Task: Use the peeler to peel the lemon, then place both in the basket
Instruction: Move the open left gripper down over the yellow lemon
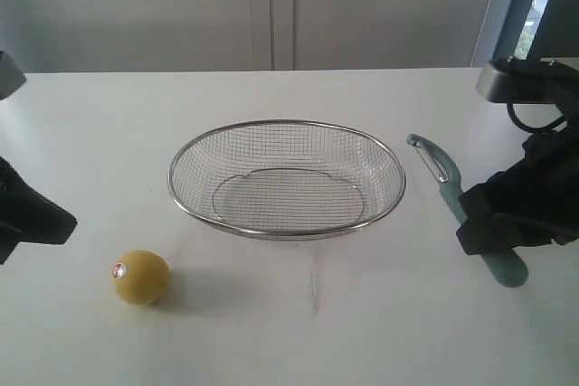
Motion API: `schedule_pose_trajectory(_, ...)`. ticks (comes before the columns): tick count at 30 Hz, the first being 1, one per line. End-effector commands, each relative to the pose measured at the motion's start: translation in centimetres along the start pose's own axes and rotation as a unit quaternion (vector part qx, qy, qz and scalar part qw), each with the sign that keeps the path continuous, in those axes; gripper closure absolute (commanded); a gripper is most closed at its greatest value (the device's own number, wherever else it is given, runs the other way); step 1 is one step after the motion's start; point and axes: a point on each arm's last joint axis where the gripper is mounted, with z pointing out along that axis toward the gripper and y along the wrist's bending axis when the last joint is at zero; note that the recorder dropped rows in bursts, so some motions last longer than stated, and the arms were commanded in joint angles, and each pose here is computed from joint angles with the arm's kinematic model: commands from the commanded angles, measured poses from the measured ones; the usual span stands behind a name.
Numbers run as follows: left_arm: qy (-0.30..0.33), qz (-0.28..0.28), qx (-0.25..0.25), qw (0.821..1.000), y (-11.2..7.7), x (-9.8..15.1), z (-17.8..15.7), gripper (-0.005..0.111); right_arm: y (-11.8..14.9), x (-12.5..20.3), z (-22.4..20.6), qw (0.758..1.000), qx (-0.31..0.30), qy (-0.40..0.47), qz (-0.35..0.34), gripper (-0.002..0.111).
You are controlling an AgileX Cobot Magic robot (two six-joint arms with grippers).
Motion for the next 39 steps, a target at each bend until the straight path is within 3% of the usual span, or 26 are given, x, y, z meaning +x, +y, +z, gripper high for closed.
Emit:
schedule_pose_trajectory(1,0.043,-0.017,0.021,0.999,1.0,-0.4,1.6,0.107,-0.1,0.0,-0.1,1.0,0.001,-0.007,-0.003,0.108)
schedule_pose_trajectory(4,0.071,-0.017,0.018,0.997,2.0,-0.3,2.9,0.107,-0.1,0.0,-0.1,1.0,0.001,-0.007,-0.003,0.108)
schedule_pose_trajectory(6,0.08,0.022,0.013,0.996,2.6,-0.2,3.5,0.107,-0.1,0.0,-0.1,1.0,0.001,-0.007,-0.003,0.108)
schedule_pose_trajectory(8,0.082,0.095,0.025,0.992,2.8,-0.3,4.0,0.107,-0.1,0.0,-0.1,1.0,0.001,-0.007,-0.003,0.108)
schedule_pose_trajectory(11,0.071,0.274,0.051,0.958,3.2,-0.4,5.0,0.107,-0.1,0.0,-0.1,1.0,0.001,-0.007,-0.003,0.108)
schedule_pose_trajectory(15,0.035,0.432,0.031,0.901,4.1,-1.2,6.1,0.107,-0.1,0.0,-0.1,1.0,0.001,-0.007,-0.003,0.108)
schedule_pose_trajectory(19,0.028,0.515,0.026,0.856,4.6,-1.4,6.8,0.107,-0.1,0.0,-0.1,1.0,0.001,-0.007,-0.003,0.108)
schedule_pose_trajectory(21,0.028,0.518,0.031,0.854,4.6,-1.4,6.9,0.102,-0.1,0.0,-0.1,1.0,0.001,-0.007,-0.003,0.108)
schedule_pose_trajectory(24,0.019,0.51,0.04,0.859,4.5,-1.4,7.0,0.086,-0.1,0.0,-0.1,1.0,0.001,-0.007,-0.003,0.108)
schedule_pose_trajectory(31,0.014,0.506,0.041,0.861,4.4,-1.5,7.0,0.017,-0.1,0.0,-0.1,1.0,0.001,-0.007,-0.003,0.108)
schedule_pose_trajectory(33,0.014,0.506,0.041,0.861,4.4,-1.5,7.0,0.011,-0.1,0.0,-0.1,1.0,0.001,-0.007,-0.003,0.108)
schedule_pose_trajectory(39,-0.006,0.49,0.046,0.87,4.1,-1.8,7.0,0.011,-0.1,0.0,-0.1,1.0,0.001,-0.007,-0.003,0.108)
